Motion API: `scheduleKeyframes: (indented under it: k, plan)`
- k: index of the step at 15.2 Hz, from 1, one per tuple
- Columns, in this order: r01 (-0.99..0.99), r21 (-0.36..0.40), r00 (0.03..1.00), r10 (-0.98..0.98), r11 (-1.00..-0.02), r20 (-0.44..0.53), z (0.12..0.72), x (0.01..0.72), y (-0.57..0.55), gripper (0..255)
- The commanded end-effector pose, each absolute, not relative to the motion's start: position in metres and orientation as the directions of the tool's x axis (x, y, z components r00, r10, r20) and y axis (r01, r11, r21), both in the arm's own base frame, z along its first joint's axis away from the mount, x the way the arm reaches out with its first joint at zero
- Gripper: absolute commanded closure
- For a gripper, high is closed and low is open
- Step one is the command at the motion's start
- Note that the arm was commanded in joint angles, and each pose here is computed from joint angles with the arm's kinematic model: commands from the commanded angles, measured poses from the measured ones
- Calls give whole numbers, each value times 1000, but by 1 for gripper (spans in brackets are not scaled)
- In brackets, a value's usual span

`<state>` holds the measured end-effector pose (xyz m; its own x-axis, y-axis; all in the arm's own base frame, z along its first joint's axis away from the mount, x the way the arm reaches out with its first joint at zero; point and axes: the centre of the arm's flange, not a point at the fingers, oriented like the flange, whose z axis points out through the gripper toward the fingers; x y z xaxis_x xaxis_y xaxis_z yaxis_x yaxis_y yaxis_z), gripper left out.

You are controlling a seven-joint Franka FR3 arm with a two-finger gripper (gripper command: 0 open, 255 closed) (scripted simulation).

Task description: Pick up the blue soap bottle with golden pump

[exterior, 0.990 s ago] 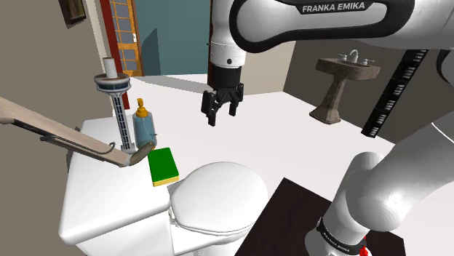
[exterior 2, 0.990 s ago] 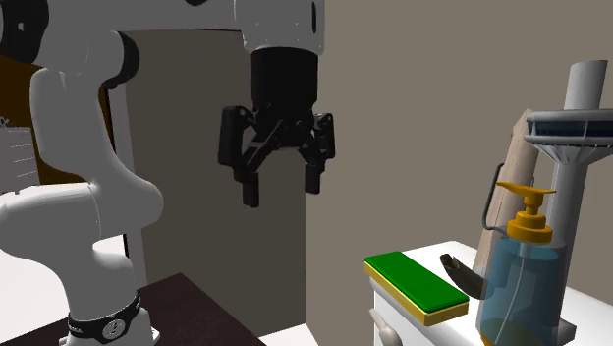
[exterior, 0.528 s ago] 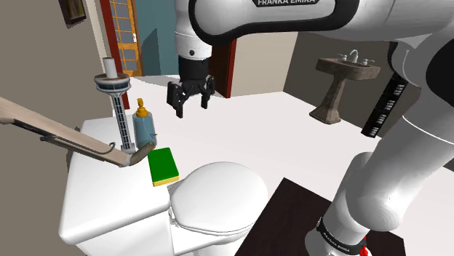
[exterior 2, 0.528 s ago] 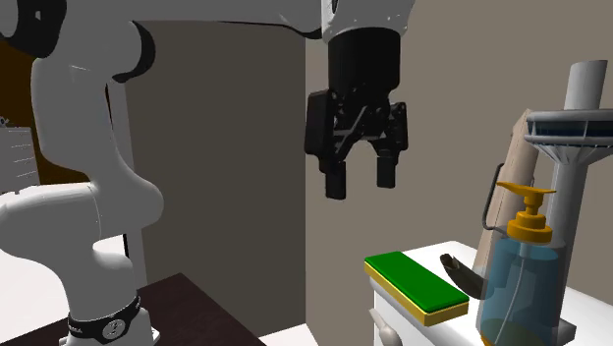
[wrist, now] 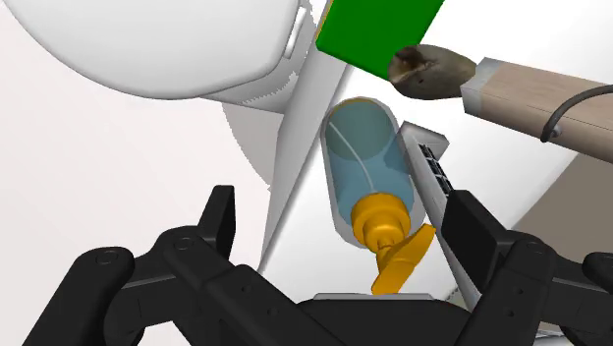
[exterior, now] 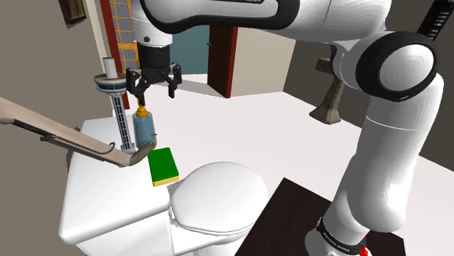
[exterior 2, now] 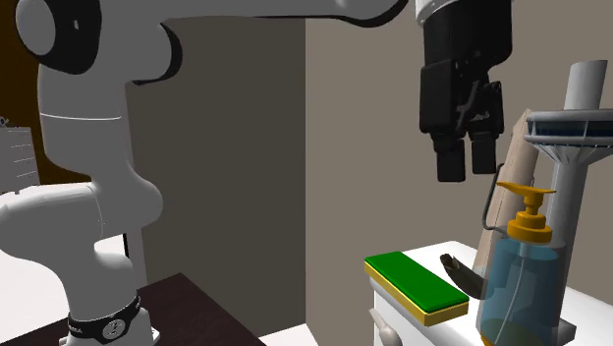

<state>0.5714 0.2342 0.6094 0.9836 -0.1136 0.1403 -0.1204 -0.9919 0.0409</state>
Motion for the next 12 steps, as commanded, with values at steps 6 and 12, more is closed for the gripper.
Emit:
scheduleKeyframes:
  k: [6,12]
  plan:
    - [-135,45,976,-125,-990,178,612,612,263,0]
    - [-135,45,976,-125,-990,178,583,612,263,0]
